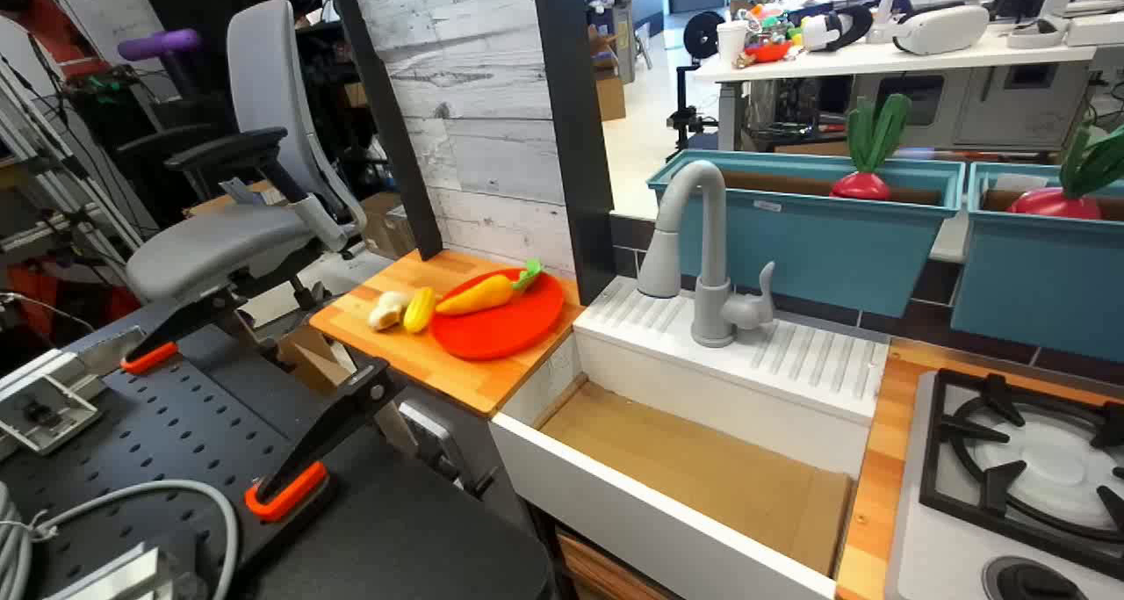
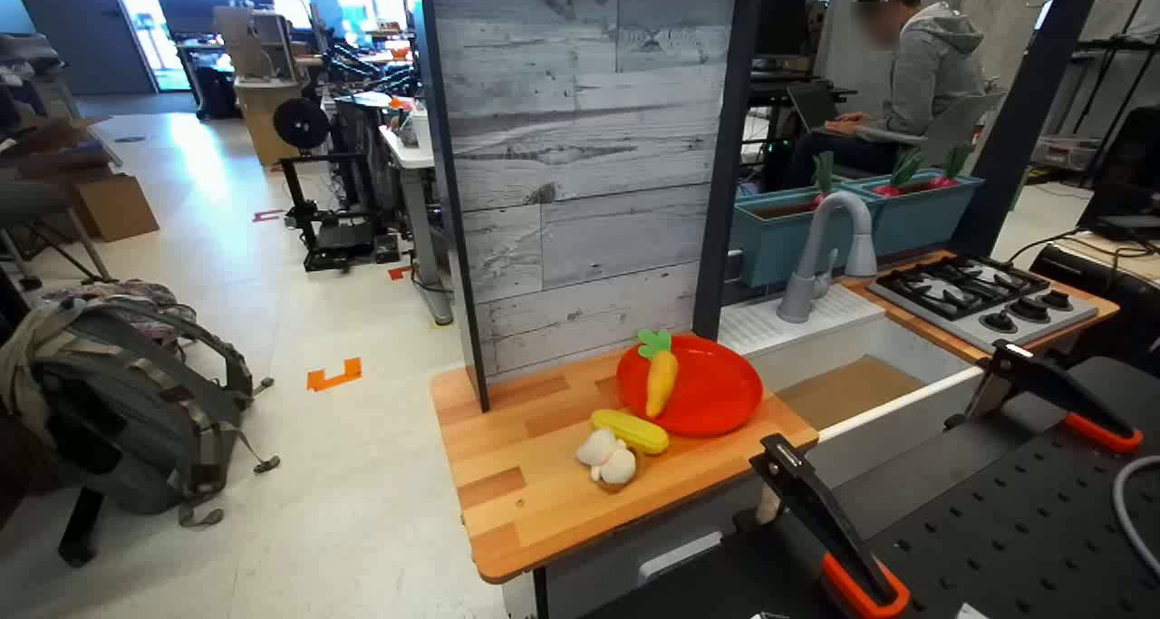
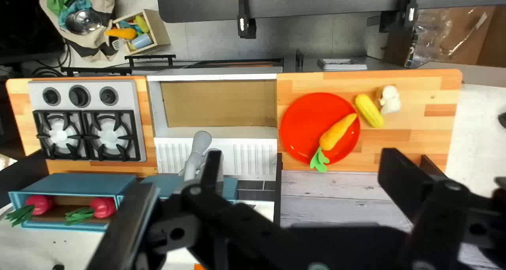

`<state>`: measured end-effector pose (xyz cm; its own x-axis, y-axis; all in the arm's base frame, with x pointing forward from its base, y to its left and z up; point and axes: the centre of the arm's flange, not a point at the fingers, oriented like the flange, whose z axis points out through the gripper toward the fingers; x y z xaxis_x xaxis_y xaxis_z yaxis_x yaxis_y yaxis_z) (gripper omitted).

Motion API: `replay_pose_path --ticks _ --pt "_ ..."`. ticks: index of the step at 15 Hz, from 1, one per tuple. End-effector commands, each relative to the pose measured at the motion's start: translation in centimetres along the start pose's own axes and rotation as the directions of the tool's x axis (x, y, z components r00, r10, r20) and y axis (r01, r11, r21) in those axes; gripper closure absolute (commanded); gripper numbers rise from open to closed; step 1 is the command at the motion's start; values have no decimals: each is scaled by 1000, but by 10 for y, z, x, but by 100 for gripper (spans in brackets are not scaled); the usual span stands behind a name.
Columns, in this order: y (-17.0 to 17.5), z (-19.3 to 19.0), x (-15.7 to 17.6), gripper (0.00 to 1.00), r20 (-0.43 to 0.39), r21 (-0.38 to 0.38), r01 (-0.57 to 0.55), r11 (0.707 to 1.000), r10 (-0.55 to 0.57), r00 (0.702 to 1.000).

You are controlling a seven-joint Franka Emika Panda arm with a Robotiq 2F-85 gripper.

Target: Remove the yellow object from the plate

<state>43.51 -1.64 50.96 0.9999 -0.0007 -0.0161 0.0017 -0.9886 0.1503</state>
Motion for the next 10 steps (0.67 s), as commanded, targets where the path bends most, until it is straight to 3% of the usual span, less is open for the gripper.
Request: replay_pose_path --ticks 1,6,10 --pt "0 0 0 0 0 0 0 1000 0 1000" --pt "0 0 0 0 0 0 0 1000 0 1000" --pt "-25 49 20 0 -47 36 -120 992 122 991"
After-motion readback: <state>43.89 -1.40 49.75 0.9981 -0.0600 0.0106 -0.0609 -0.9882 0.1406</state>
